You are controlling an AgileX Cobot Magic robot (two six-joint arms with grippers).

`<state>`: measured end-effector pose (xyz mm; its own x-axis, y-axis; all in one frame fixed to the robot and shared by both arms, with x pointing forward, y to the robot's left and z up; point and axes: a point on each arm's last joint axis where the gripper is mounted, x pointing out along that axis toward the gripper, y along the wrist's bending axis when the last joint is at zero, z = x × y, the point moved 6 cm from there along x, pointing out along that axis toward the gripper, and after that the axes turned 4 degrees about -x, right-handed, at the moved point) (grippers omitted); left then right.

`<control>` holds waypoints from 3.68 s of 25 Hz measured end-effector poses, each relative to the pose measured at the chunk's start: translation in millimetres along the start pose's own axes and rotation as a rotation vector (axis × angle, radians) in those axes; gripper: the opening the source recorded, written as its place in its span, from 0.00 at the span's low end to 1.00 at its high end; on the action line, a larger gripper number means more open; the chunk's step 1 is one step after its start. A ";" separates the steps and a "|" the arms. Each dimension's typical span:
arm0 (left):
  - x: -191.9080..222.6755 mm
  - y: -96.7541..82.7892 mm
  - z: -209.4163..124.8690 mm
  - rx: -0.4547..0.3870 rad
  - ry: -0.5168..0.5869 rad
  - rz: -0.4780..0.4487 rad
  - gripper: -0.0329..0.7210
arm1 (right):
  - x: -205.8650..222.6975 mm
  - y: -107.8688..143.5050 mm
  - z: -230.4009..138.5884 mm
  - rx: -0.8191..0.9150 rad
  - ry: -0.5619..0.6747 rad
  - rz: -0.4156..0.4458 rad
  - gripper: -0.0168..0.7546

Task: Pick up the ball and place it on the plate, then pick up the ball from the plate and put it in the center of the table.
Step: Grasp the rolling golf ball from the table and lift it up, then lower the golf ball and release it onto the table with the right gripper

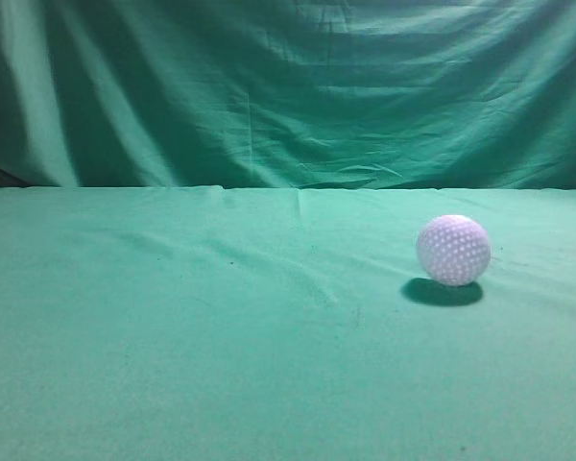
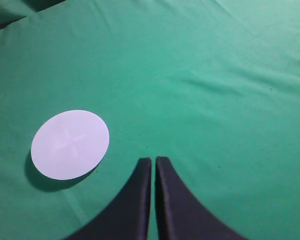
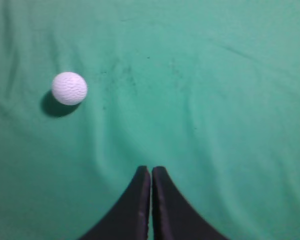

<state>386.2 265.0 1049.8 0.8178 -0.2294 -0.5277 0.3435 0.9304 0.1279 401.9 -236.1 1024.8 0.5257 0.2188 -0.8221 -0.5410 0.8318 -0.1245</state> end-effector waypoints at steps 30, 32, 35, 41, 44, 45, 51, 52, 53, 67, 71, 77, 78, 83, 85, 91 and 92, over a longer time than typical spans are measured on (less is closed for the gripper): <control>0.1 1.9 -5.6 0.030 0.036 0.012 0.04 | 167.5 68.8 66.1 -0.184 0.424 0.232 0.82; 0.1 2.1 -5.7 0.031 0.036 0.013 0.04 | 178.7 70.2 66.0 -0.185 0.444 0.234 0.82; 0.1 2.0 -5.9 0.031 0.037 0.013 0.04 | 194.3 72.2 62.1 -0.185 0.474 0.237 0.82; 0.1 2.0 -5.9 0.031 0.037 0.013 0.04 | 210.7 73.7 62.8 -0.182 0.454 0.231 0.70; 0.1 2.0 -5.9 0.031 0.037 0.013 0.04 | 212.3 73.8 64.5 -0.181 0.447 0.230 0.49; 0.1 2.0 -5.9 0.029 0.037 0.013 0.04 | 212.7 73.8 65.0 -0.181 0.446 0.229 0.43; 0.1 2.0 -5.9 0.029 0.037 0.013 0.04 | 203.6 71.1 85.3 -0.194 0.446 0.228 0.43; 0.1 2.0 -5.9 0.029 0.037 0.013 0.04 | 200.1 70.3 95.3 -0.195 0.430 0.227 0.43; 0.1 2.0 -5.9 0.029 0.037 0.013 0.04 | 196.1 69.4 107.5 -0.195 0.406 0.225 0.43; 0.1 1.7 -5.8 0.030 0.037 0.011 0.04 | 193.6 123.8 244.8 -0.289 0.117 0.261 0.43; 0.1 1.7 -5.8 0.030 0.037 0.011 0.04 | 238.6 149.3 240.8 -0.319 0.158 0.283 0.43; 0.1 2.1 -5.7 0.032 0.036 0.013 0.04 | 285.6 160.2 230.3 -0.322 0.188 0.285 0.43; 0.1 2.1 -5.7 0.032 0.036 0.013 0.04 | 288.6 160.8 230.4 -0.321 0.181 0.284 0.43; 0.1 2.2 -5.4 0.032 0.035 0.014 0.04 | 297.0 162.3 229.1 -0.319 0.173 0.282 0.43; 0.1 2.2 -5.4 0.032 0.035 0.014 0.04 | 298.9 162.5 227.7 -0.320 0.178 0.283 0.43; 0.1 2.2 -5.4 0.032 0.035 0.014 0.04 | 294.8 162.0 231.9 -0.322 0.164 0.279 0.79; 0.1 2.2 -5.4 0.032 0.035 0.014 0.04 | 289.6 161.2 235.4 -0.322 0.158 0.279 0.78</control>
<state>384.5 268.5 1045.5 0.8065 -0.2058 -0.5543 0.3469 0.9239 0.1616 621.5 81.4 897.4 0.2373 0.3109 -0.9203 -0.8376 0.5454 -0.0317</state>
